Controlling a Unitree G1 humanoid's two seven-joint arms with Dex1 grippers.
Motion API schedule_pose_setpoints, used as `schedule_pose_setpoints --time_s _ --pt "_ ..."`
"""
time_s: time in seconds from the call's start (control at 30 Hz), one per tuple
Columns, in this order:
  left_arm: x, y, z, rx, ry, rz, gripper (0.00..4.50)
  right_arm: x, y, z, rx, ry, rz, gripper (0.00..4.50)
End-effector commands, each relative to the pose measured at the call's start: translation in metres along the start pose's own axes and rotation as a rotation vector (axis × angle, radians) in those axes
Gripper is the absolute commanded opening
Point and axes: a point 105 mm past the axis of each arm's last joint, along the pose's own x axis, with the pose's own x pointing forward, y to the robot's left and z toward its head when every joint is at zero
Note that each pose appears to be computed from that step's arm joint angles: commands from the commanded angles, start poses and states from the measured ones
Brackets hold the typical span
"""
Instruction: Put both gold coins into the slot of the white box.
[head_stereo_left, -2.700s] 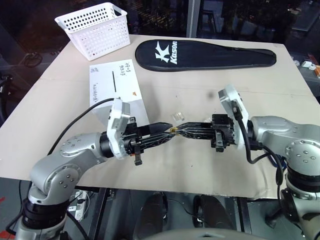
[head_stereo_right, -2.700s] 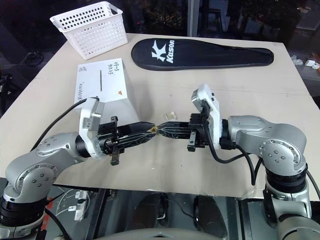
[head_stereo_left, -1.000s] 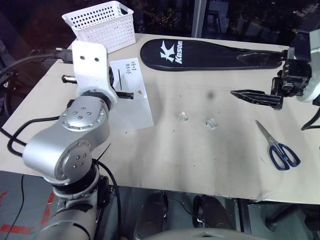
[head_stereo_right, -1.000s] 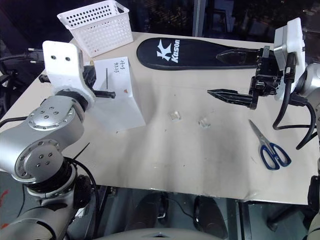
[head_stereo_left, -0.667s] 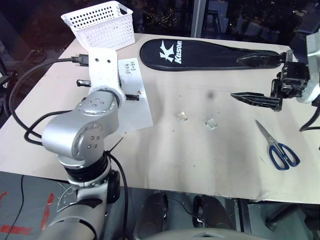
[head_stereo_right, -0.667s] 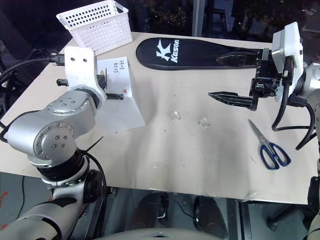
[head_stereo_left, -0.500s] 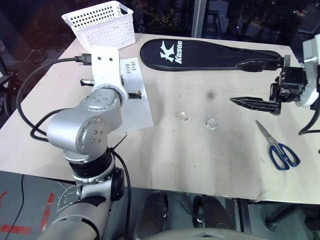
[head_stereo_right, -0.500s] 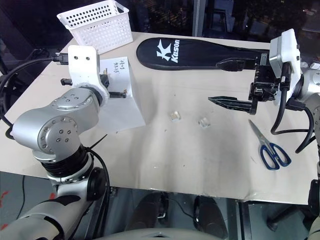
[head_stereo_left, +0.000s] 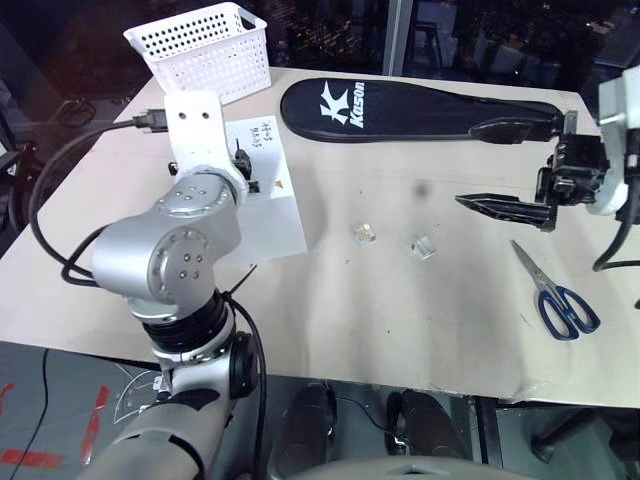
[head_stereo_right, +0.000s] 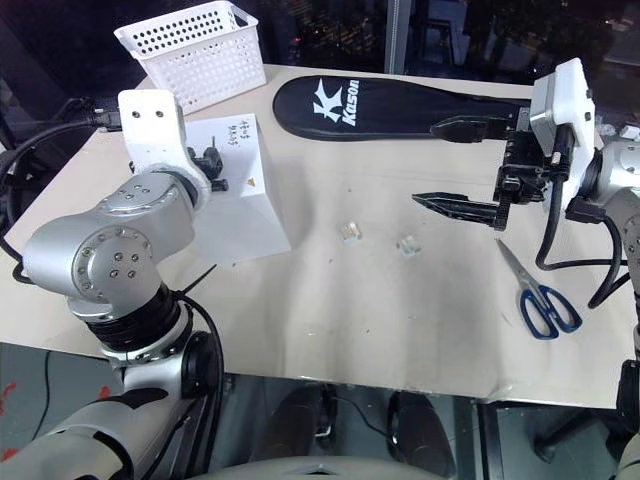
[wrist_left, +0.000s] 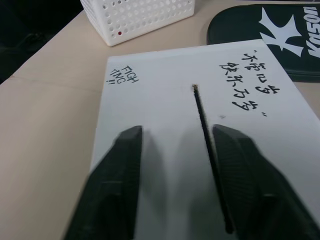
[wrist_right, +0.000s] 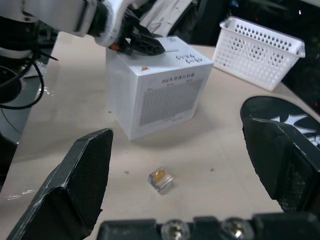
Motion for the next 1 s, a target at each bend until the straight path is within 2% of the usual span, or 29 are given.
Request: schedule_pose_setpoints --time_s 0.03,0.07,0.1,0.23,0.27,0.37,0.4,0.47,0.5,0.53,0.7,0.8,0.83,1.0 --pt "-0.033 -0.009 0.035 0.106 -0.178 -0.308 2.15 0.022 0.011 -0.013 0.033 0.057 -0.032 4.5" --pt "-0.038 -0.012 0.036 0.122 -0.183 -0.384 2.15 0.026 0.015 -0.016 0.051 0.063 -0.032 4.5" --pt "-0.056 -0.018 0.04 0.14 -0.254 -0.542 2.15 0.038 0.023 -0.023 0.109 0.062 -0.006 4.5" --pt "-0.107 -0.025 0.02 0.167 -0.285 -0.985 2.15 0.073 0.033 -0.048 0.238 0.088 -0.048 4.5" --pt "-0.111 -0.022 0.015 0.164 -0.294 -1.016 2.15 0.08 0.032 -0.055 0.25 0.107 -0.074 4.5" --pt "-0.117 -0.014 -0.011 0.144 -0.204 -1.087 2.15 0.101 0.035 -0.078 0.285 0.168 -0.126 4.5" --pt "-0.122 -0.014 -0.018 0.127 -0.173 -1.128 2.45 0.106 0.037 -0.082 0.299 0.179 -0.131 4.5" --pt "-0.125 -0.012 -0.029 0.13 -0.155 -1.134 2.95 0.118 0.038 -0.089 0.312 0.198 -0.154 3.97" --pt "-0.127 -0.01 -0.038 0.144 -0.137 -1.137 3.42 0.126 0.039 -0.093 0.307 0.217 -0.167 3.59" --pt "-0.128 -0.007 -0.045 0.137 -0.118 -1.137 3.44 0.131 0.037 -0.097 0.313 0.239 -0.197 3.2" --pt "-0.127 0.002 -0.06 0.179 -0.124 -1.102 3.44 0.142 0.041 -0.103 0.33 0.268 -0.219 3.2" --pt "-0.128 0.001 -0.065 0.188 -0.123 -1.11 3.44 0.146 0.042 -0.105 0.325 0.271 -0.222 2.38" --pt "-0.128 0.001 -0.065 0.189 -0.127 -1.113 3.44 0.147 0.041 -0.105 0.329 0.27 -0.232 1.87" --pt "-0.129 0.0 -0.067 0.187 -0.126 -1.116 3.44 0.146 0.033 -0.108 0.335 0.284 -0.283 1.87"
